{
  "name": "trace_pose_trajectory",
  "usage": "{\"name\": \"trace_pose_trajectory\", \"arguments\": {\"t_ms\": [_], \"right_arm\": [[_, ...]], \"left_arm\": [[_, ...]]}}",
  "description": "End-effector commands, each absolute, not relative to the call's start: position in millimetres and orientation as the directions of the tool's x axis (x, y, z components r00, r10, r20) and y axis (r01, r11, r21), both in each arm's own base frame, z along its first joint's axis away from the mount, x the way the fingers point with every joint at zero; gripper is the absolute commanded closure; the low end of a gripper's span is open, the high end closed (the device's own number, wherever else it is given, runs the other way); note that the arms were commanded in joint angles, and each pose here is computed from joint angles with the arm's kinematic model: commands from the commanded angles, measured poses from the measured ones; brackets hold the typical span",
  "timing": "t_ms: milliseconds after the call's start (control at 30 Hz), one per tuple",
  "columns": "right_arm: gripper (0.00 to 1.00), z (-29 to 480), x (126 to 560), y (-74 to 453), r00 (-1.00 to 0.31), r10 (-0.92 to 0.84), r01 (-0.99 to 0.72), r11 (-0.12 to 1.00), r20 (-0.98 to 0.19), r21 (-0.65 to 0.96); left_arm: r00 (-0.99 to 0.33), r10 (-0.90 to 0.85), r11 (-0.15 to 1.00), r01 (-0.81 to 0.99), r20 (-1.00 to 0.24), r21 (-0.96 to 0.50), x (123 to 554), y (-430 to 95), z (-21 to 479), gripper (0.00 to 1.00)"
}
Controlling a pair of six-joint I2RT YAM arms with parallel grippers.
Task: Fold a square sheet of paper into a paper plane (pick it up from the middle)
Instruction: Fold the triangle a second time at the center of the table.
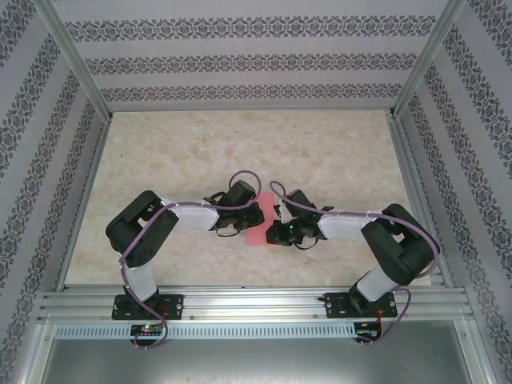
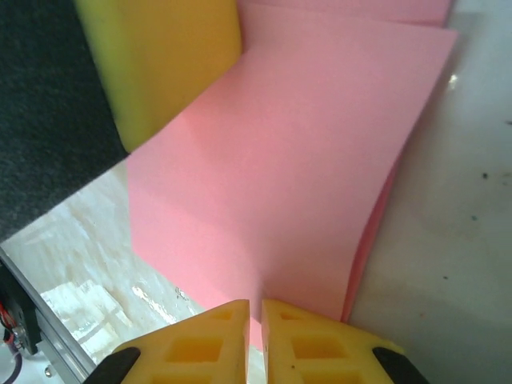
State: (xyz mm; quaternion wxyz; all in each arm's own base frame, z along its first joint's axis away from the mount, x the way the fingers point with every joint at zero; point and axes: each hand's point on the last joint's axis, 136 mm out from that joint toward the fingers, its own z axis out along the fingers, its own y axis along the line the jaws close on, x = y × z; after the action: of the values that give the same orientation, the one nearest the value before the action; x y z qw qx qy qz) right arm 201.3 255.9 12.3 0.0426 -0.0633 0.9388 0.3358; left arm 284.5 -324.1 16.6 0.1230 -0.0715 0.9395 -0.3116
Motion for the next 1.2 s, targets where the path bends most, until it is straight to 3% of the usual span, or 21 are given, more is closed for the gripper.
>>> {"name": "trace_pose_trajectory", "arguments": {"t_ms": [0, 133, 600, 967, 1167], "right_arm": [[0.85, -3.9, 182.1, 239.1, -0.998, -0.055, -0.062, 0.786, -0.031, 0.615], [0.83, -3.5, 179.6, 239.1, -1.000, -0.010, -0.008, 0.753, 0.000, 0.658], [0.89, -13.9, 154.5, 206.2, -0.995, 0.058, 0.096, 0.819, 0.084, 0.566], [0.88, 61.7, 204.4, 242.2, -0.990, 0.081, -0.023, 0.708, -0.113, 0.706], [0.87, 52.2, 224.7, 262.6, -0.992, 0.074, -0.020, 0.692, -0.099, 0.722]], "left_arm": [[-0.971, -0.189, 0.873, -0.098, -0.145, -0.479, 260.6, -296.0, -17.4, 0.88], [-0.971, -0.189, 0.873, -0.099, -0.144, -0.477, 259.6, -295.1, -19.1, 0.88], [-0.972, -0.187, 0.872, -0.098, -0.141, -0.480, 258.5, -294.9, -22.5, 0.89], [-0.973, -0.179, 0.868, -0.088, -0.143, -0.489, 260.1, -298.7, -20.5, 0.88], [-0.974, -0.177, 0.861, -0.083, -0.144, -0.501, 262.2, -302.8, -17.0, 0.88]]}}
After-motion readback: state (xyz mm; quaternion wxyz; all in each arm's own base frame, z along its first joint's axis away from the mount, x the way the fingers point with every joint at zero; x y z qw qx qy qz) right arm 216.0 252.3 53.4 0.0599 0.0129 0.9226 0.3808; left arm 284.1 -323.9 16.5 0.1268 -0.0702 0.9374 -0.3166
